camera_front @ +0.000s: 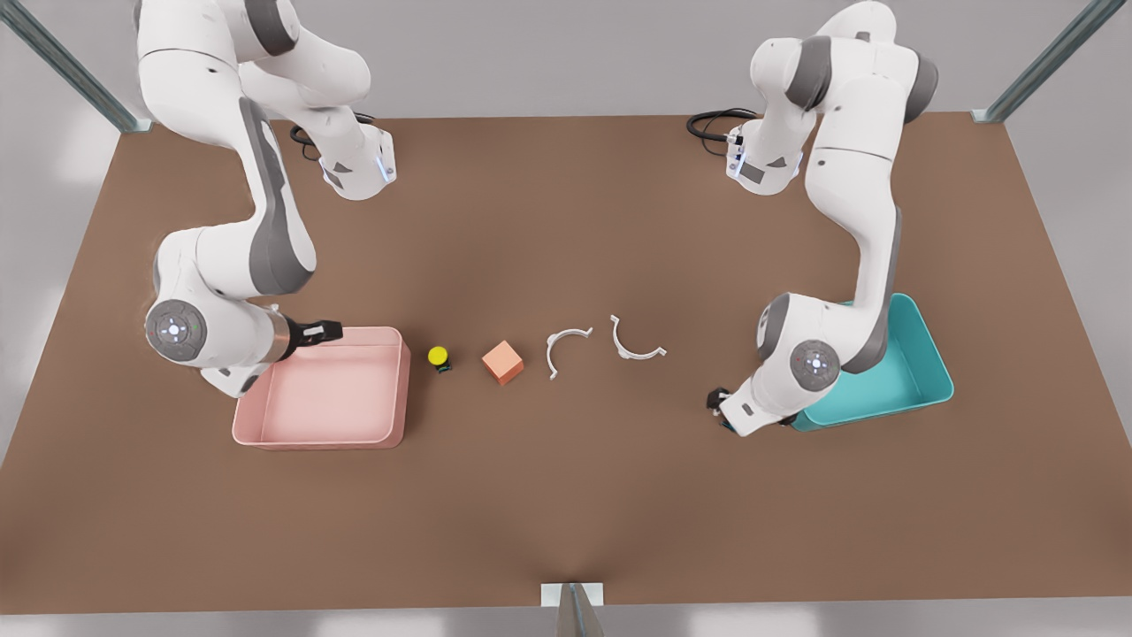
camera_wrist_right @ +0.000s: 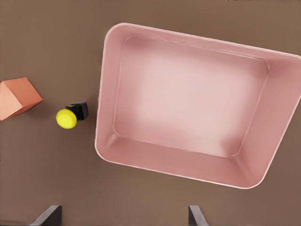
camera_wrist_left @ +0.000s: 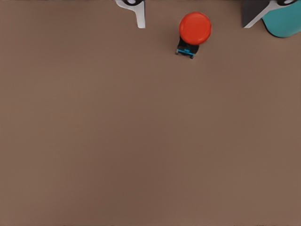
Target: Place the red button in the blue storage box with the left arm, and place the yellow button in the pink storage box with the right arm
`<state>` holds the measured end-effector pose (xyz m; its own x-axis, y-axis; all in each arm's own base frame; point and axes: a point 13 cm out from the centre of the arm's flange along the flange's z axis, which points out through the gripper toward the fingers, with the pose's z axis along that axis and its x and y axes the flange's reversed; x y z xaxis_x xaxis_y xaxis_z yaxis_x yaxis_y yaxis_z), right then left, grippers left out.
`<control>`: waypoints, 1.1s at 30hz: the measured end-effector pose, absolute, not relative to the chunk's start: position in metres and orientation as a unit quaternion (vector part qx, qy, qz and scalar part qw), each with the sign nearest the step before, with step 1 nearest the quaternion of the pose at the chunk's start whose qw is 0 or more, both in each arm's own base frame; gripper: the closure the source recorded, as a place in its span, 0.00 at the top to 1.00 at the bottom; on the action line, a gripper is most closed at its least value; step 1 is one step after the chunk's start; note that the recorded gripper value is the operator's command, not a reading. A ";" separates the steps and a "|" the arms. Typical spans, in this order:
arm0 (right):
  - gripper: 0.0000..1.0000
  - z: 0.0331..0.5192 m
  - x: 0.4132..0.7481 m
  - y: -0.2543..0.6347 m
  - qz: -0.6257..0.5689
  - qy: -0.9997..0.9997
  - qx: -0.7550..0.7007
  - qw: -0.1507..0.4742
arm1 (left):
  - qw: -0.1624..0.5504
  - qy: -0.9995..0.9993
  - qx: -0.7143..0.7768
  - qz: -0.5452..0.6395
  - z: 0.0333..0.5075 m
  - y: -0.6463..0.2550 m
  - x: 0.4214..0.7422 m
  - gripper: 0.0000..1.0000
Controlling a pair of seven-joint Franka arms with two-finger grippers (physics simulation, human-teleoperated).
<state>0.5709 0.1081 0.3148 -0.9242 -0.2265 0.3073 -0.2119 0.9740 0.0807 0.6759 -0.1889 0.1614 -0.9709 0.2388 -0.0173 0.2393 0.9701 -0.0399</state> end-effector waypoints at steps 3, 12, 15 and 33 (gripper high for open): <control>1.00 0.270 0.561 0.145 -0.019 -0.973 0.160 0.166 | 0.032 0.991 0.126 -0.033 0.148 -0.176 0.689 1.00; 1.00 0.143 0.549 0.204 0.012 -0.944 0.314 0.099 | 0.025 0.985 0.166 -0.049 0.099 -0.171 0.667 1.00; 1.00 0.118 0.552 0.226 0.009 -0.934 0.350 0.067 | 0.021 0.982 0.180 -0.050 0.092 -0.170 0.662 1.00; 1.00 0.083 0.535 0.270 -0.003 -0.916 0.402 0.001 | 0.050 0.971 0.231 -0.047 0.131 -0.171 0.674 0.52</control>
